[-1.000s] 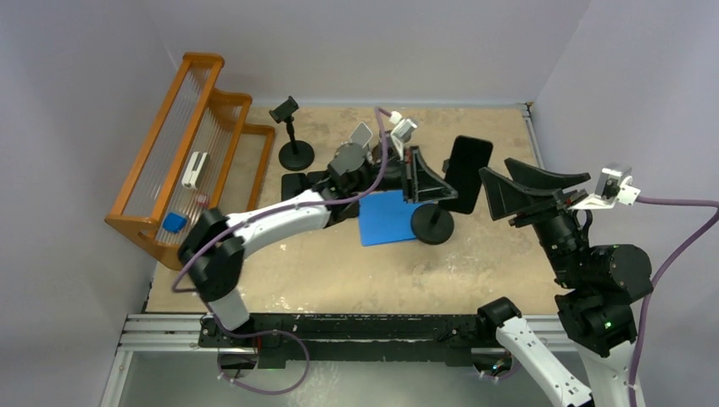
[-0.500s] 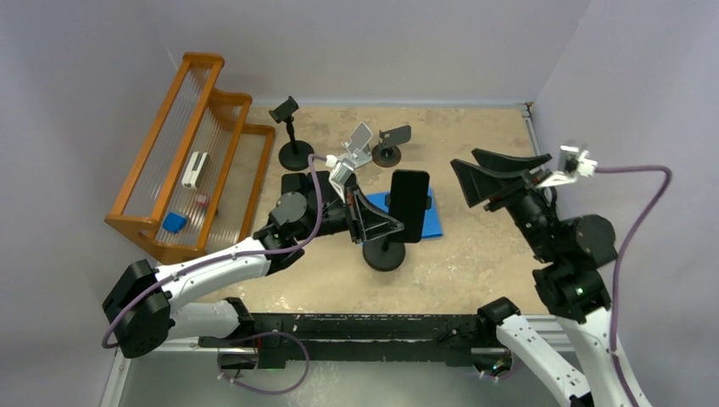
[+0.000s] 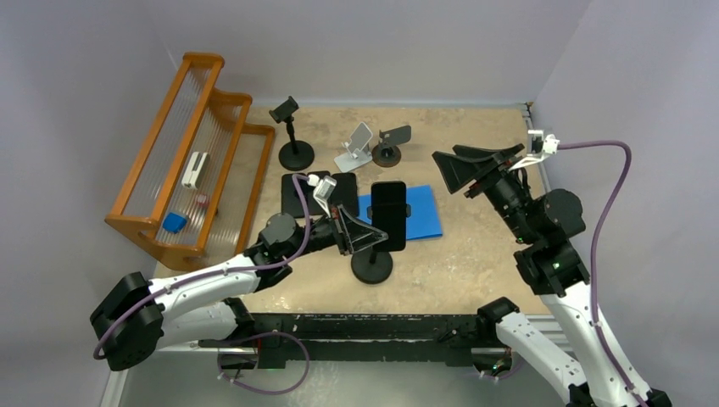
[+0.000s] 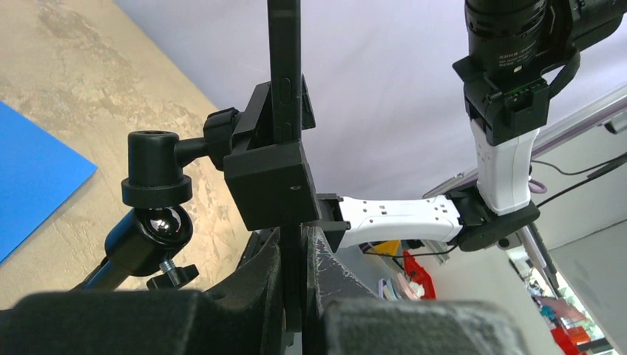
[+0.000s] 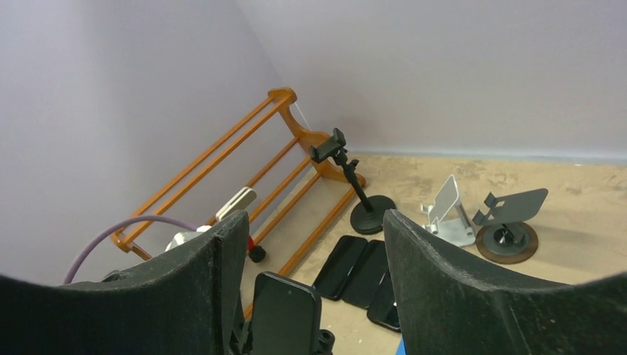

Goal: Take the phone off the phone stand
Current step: Place the phone stand with the phone at the center of the board.

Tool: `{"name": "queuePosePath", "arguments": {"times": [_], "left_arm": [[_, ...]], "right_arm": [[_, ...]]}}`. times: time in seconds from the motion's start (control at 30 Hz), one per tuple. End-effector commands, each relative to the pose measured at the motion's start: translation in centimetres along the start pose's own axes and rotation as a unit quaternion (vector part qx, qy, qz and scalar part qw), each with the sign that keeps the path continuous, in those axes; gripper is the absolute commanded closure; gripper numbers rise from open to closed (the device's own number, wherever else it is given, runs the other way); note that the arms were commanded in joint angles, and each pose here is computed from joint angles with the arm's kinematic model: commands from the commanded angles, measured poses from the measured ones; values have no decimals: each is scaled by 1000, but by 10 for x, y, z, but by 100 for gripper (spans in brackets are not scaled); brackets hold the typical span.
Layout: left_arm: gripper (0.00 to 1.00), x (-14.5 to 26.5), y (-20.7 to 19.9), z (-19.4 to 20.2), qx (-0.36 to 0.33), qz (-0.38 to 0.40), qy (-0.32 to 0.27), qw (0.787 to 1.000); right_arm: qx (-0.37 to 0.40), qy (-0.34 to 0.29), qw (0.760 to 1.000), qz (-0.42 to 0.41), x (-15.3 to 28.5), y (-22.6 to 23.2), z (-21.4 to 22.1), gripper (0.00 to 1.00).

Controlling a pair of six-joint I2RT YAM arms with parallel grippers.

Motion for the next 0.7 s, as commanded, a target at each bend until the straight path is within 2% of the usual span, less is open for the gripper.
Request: {"name": "queuePosePath", "arguments": {"times": [0.0,0.17,0.4,0.67], "left_arm": [[100,6,-27,-38,0,31,-88,996],[100,13,-19,-32,13,-4,-76,997],[71,20,-21,-26,15,-12,-55,998],[57,27,-28,-27,7,-12,-41,999]], "right_arm": [[1,-18,1000,-18,-10,8,-10,31],[-7,11,1000,-14,-16,1,4,31],[4,39,999,-1,-15,-6,14,30],[13,57,998,-4,-13,-5,17,29]]}}
Point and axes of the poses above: each gripper's point midway between its finger pads, its own x axis back along the fingers, its own y axis along the line the jaws close on, z = x × y, the point moved 4 cm from there along x, back along the fingers, and after that the axes turned 9 degrees about -x, right-handed, at the moved point
